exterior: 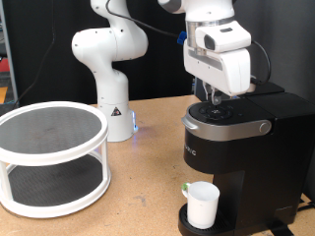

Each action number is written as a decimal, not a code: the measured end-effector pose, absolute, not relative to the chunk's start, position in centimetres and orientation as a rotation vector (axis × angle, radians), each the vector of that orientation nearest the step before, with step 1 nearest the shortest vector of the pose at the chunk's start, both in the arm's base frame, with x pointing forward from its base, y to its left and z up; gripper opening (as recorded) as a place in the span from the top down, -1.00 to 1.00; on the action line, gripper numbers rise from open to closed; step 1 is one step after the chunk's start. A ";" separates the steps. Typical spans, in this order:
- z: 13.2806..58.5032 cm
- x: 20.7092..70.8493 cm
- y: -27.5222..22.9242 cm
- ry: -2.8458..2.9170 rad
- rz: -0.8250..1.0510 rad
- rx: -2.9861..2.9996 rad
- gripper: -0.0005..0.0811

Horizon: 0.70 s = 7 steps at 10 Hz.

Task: Make a cup of coffee with the keurig machine

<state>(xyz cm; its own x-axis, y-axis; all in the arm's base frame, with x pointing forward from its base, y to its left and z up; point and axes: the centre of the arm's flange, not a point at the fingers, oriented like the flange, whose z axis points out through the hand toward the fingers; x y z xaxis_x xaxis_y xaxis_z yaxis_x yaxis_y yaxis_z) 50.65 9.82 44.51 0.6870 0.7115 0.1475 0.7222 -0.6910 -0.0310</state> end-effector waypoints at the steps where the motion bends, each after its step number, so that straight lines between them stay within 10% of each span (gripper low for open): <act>1: 44.3 50.6 9.8 -1.195 -0.188 -2.806 0.98; 7: 42.7 51.0 9.9 -1.193 -0.162 -2.823 0.98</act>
